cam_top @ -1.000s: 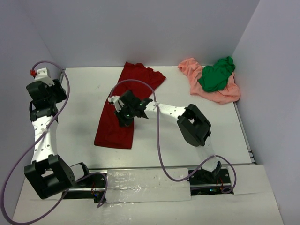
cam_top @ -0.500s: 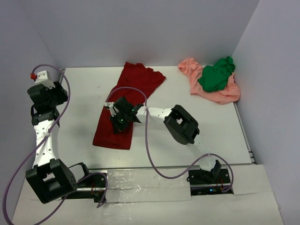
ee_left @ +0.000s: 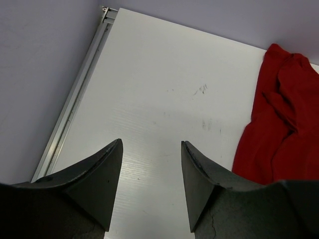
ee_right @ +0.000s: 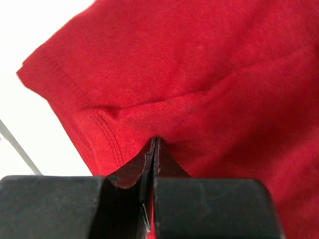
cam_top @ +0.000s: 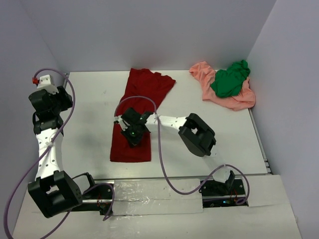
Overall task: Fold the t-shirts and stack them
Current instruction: Fold the tshirt
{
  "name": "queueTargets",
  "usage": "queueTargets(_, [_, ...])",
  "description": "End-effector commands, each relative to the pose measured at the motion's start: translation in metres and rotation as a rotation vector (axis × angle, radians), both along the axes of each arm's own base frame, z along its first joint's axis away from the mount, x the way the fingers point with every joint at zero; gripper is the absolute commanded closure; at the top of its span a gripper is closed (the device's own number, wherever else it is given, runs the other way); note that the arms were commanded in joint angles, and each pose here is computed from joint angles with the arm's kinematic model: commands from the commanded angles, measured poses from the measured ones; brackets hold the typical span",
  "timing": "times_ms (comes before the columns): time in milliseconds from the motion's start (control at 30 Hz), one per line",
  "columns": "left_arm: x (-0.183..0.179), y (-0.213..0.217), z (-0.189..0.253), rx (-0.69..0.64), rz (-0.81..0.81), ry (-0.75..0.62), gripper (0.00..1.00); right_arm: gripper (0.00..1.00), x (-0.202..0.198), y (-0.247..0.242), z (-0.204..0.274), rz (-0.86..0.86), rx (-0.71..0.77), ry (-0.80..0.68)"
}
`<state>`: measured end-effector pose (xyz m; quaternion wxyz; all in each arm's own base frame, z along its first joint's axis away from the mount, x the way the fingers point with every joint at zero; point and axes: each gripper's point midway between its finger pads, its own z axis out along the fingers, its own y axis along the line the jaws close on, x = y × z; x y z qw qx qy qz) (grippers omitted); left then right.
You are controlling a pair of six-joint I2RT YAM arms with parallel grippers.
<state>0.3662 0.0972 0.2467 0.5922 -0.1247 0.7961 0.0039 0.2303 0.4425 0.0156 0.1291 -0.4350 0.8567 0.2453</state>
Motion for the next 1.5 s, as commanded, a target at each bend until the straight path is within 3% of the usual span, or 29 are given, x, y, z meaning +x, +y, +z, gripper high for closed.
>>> queueTargets(0, [0.003, -0.005, 0.03, 0.017, -0.034, -0.076, 0.41, 1.0, -0.049, -0.124, -0.05, 0.066, -0.448, 0.093])
queueTargets(367, [0.012, -0.02, 0.04, -0.044, -0.117, -0.06, 0.41, 1.0, -0.114, -0.21, -0.032, 0.222, -0.633, 0.239])
queueTargets(500, [0.012, -0.028, 0.043, -0.056, -0.14, -0.055, 0.41, 1.0, -0.128, -0.212, -0.031, 0.262, -0.641, 0.227])
queueTargets(600, [0.012, -0.041, 0.038, -0.059, -0.189, -0.042, 0.41, 1.0, -0.119, -0.193, -0.029, 0.257, -0.568, 0.166])
queueTargets(667, [0.012, -0.054, 0.035, -0.056, -0.244, -0.039, 0.4, 0.99, -0.107, -0.168, -0.02, 0.25, -0.456, 0.095])
queueTargets(733, [0.01, -0.067, 0.031, -0.058, -0.303, -0.034, 0.39, 0.86, -0.094, -0.144, -0.003, 0.249, -0.342, 0.015])
queueTargets(900, [0.012, -0.094, 0.029, -0.066, -0.405, -0.03, 0.36, 0.68, -0.069, -0.095, 0.039, 0.228, -0.143, -0.114])
queueTargets(1133, [0.029, -0.136, 0.03, -0.122, -0.534, -0.148, 0.36, 0.66, 0.026, -0.046, 0.124, 0.009, 0.177, -0.454])
queueTargets(1267, [0.058, -0.179, 0.031, -0.139, -0.595, -0.172, 0.38, 0.67, 0.09, -0.062, 0.164, -0.207, 0.278, -0.525])
queueTargets(1333, [0.076, -0.212, 0.004, -0.172, -0.67, -0.087, 0.41, 0.65, 0.124, -0.084, 0.182, -0.302, 0.302, -0.56])
queueTargets(1367, [0.088, -0.222, 0.017, -0.17, -0.691, -0.104, 0.43, 0.63, 0.135, -0.094, 0.186, -0.33, 0.293, -0.579])
queueTargets(1400, [0.096, -0.23, 0.011, -0.179, -0.702, -0.087, 0.43, 0.5, 0.151, -0.111, 0.194, -0.373, 0.286, -0.604])
queueTargets(1433, [0.109, -0.243, -0.01, -0.198, -0.721, -0.041, 0.44, 0.48, 0.156, -0.119, 0.199, -0.377, 0.283, -0.612])
queueTargets(1467, [0.122, -0.25, 0.002, -0.193, -0.734, -0.067, 0.43, 0.47, 0.16, -0.126, 0.201, -0.377, 0.286, -0.611])
